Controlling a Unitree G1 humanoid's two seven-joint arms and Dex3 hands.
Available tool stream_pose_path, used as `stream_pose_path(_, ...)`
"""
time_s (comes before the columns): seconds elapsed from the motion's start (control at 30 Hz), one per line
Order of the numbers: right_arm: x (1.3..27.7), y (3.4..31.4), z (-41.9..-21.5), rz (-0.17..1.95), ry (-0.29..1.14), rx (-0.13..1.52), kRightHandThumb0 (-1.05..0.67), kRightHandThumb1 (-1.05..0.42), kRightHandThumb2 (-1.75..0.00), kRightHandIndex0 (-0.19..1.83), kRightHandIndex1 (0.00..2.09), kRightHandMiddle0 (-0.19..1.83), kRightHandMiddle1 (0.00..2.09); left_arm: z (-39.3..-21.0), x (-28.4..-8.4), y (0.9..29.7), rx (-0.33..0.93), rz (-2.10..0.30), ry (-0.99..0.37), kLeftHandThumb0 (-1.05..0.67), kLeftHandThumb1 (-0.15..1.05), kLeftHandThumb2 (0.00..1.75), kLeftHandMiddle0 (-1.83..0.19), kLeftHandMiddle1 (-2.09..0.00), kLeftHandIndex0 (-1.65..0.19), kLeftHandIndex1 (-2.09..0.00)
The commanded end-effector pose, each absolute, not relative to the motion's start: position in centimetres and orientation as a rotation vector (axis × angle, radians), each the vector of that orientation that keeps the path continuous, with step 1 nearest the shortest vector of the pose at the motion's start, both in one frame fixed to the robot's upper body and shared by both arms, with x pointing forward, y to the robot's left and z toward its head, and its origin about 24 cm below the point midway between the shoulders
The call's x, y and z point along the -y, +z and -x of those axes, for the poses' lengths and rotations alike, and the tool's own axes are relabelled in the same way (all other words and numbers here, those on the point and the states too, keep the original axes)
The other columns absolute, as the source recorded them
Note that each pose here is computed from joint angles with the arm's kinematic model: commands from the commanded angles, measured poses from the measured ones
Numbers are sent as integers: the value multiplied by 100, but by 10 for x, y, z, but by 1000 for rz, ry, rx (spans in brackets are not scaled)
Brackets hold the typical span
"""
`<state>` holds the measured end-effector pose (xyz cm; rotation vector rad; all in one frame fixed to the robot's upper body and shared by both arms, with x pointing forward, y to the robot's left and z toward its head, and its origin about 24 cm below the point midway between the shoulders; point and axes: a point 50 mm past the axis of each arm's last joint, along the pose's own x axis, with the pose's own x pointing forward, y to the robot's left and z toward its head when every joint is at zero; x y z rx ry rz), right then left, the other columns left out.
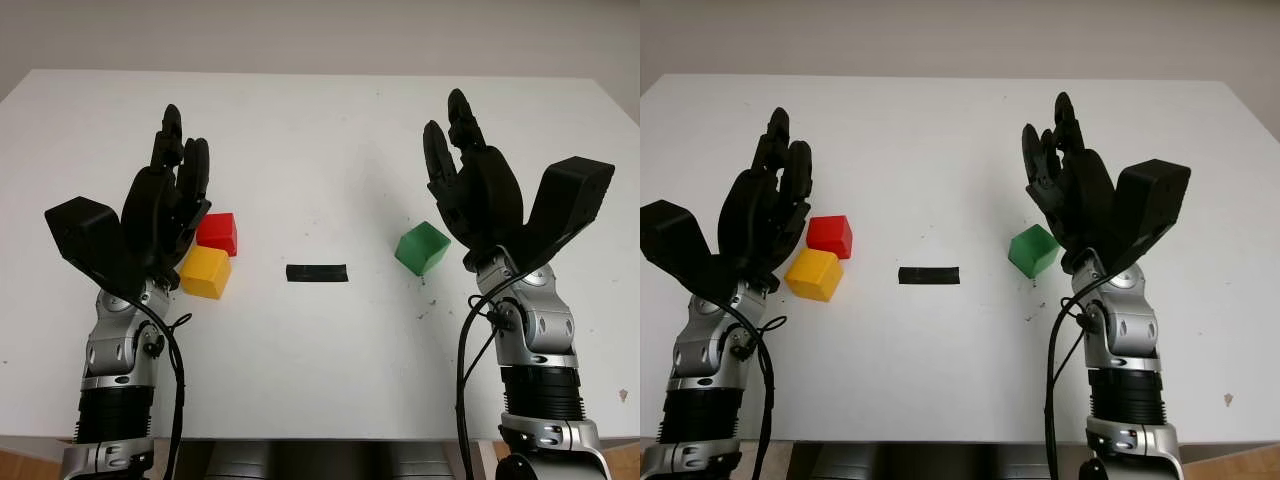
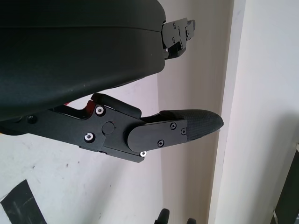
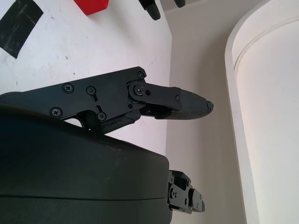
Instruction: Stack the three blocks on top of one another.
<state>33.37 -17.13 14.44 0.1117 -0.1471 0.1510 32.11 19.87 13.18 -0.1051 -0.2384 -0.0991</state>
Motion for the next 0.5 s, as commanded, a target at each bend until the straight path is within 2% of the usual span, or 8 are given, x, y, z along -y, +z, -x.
stream_pose_path(0.0, 173, 145, -332, -114, 147, 158, -57, -105, -49, -19, 0, -19, 0, -320, -198, 133, 246, 97, -104, -65, 105, 53, 19, 0, 19, 0)
stream_pose_path(0.33, 173, 143, -332, -108, 146, 145, -56, -105, -52, -19, 0, -19, 0, -322, -199, 135, 245, 95, -115, -63, 105, 51, 19, 0, 19, 0)
stream_pose_path(0.47, 173, 145, -331, -106, 143, 150, -55, -105, -52, -19, 0, -19, 0, -319, -208, 153, 274, -110, -77, -61, 105, 42, 19, 0, 19, 0)
